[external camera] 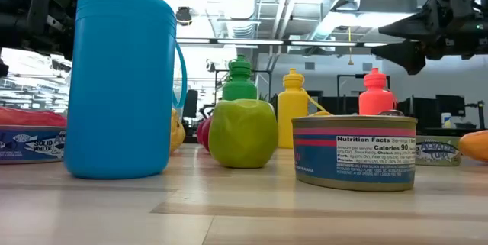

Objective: Pick & Place Food Item
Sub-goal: Put the green water bottle into the red bin

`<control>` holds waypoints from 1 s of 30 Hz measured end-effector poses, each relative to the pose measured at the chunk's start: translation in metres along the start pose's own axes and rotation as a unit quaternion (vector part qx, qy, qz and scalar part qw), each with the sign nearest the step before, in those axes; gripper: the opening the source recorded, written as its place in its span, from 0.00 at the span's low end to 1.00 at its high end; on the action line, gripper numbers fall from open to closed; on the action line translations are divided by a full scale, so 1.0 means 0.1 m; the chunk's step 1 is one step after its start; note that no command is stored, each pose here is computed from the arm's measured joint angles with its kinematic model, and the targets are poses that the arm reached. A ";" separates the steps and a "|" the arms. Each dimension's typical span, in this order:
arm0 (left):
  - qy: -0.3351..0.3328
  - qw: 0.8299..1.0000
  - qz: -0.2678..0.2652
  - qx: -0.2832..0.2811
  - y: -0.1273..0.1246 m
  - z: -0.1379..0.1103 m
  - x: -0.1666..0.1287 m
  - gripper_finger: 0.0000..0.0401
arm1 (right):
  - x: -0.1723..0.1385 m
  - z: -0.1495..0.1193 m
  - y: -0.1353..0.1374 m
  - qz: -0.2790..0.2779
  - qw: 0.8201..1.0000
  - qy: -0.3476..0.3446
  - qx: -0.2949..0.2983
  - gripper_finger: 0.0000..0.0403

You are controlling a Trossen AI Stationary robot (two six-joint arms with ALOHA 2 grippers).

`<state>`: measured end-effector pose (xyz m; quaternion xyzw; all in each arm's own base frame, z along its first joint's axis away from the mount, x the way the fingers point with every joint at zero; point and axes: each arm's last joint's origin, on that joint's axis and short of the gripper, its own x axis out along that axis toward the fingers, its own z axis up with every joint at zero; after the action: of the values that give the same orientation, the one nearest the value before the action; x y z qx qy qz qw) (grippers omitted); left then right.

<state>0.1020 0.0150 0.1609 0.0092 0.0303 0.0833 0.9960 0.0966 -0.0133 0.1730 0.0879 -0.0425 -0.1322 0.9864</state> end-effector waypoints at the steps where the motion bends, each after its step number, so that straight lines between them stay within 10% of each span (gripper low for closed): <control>1: 0.000 1.000 0.000 0.000 0.00 0.00 0.00 0.00 | 0.00 0.03 0.00 -0.005 1.000 -0.002 -0.001 0.75; 15: -0.050 0.999 0.005 -0.008 0.00 0.10 0.00 0.00 | -0.14 0.96 0.10 -0.064 0.997 -0.035 -0.033 0.75; 22: -0.179 0.982 0.037 -0.054 0.04 0.59 -0.09 0.00 | -0.17 1.21 0.16 -0.045 0.997 -0.053 -0.027 0.75; 30: -0.162 0.984 0.043 -0.056 0.05 1.35 0.12 0.00 | -0.20 1.22 0.16 -0.039 0.997 -0.059 -0.024 0.75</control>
<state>0.1215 0.0205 0.2954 -0.0316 -0.1368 0.1249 0.9822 0.0680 -0.0126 0.2939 0.0578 -0.0939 -0.1762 0.9782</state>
